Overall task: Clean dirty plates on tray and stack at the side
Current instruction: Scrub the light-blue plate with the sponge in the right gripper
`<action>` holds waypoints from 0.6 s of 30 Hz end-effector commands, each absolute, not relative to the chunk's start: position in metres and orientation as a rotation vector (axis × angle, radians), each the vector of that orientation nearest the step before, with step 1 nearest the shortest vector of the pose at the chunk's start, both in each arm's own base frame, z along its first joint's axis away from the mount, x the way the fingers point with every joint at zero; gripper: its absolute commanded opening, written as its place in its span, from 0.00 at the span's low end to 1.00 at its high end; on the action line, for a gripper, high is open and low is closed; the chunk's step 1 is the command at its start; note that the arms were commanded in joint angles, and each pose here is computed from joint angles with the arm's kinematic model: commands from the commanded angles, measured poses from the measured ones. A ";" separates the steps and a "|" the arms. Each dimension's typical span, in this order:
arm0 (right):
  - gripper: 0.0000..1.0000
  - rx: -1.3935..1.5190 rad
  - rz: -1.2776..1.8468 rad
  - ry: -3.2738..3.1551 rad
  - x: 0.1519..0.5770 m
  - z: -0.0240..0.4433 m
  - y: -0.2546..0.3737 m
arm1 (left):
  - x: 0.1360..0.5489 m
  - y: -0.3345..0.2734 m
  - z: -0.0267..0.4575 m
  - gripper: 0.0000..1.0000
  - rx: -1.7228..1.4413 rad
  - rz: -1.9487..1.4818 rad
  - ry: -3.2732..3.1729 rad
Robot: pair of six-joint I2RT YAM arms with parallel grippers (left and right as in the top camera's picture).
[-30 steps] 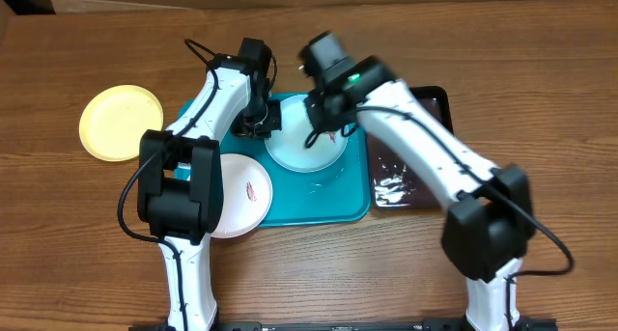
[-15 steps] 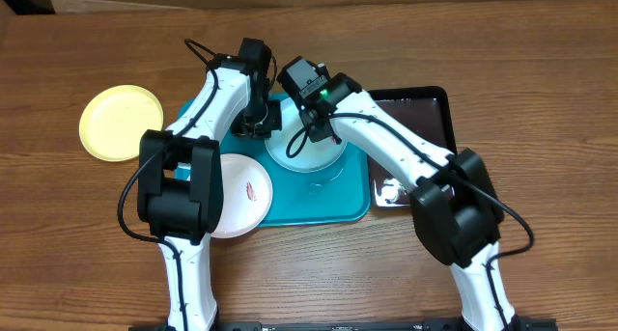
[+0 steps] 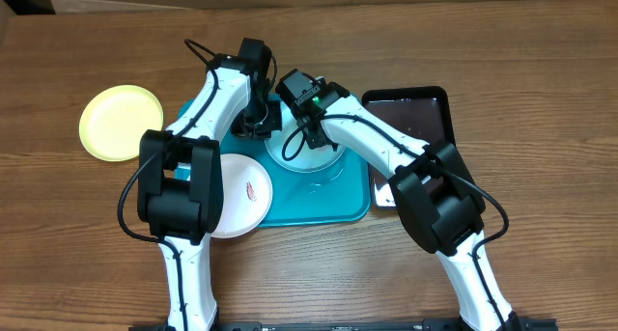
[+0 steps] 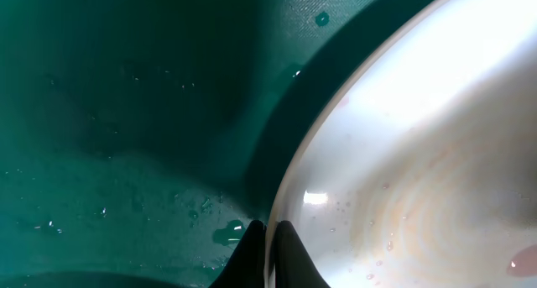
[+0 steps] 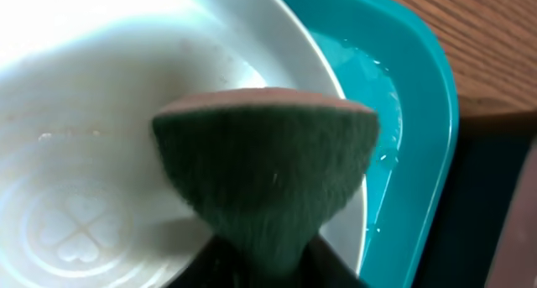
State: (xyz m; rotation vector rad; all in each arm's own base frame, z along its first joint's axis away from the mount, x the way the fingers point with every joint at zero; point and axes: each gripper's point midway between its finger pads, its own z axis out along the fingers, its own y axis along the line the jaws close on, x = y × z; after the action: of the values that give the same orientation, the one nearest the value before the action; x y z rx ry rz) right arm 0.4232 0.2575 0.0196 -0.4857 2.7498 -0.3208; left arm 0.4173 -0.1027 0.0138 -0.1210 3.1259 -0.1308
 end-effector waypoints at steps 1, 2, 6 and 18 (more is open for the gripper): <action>0.27 -0.460 -0.336 2.738 0.427 0.025 0.253 | 0.414 -0.105 0.014 0.04 -0.092 -0.129 3.133; 0.27 -0.459 -0.336 2.738 0.427 0.025 0.253 | 0.414 -0.105 0.014 0.04 -0.091 -0.129 3.133; 0.18 -0.458 -0.335 2.737 0.427 0.025 0.253 | 0.414 -0.105 0.014 0.04 -0.091 -0.129 3.133; 0.04 -0.369 -0.338 2.759 0.438 0.022 0.232 | 0.414 -0.105 0.014 0.04 -0.091 -0.129 3.134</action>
State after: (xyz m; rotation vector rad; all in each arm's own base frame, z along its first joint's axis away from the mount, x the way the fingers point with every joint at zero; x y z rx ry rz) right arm 0.4274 0.2496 0.0192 -0.4539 2.7604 -0.3199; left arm 0.4172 -0.1033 0.0138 -0.1209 3.1266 -0.1367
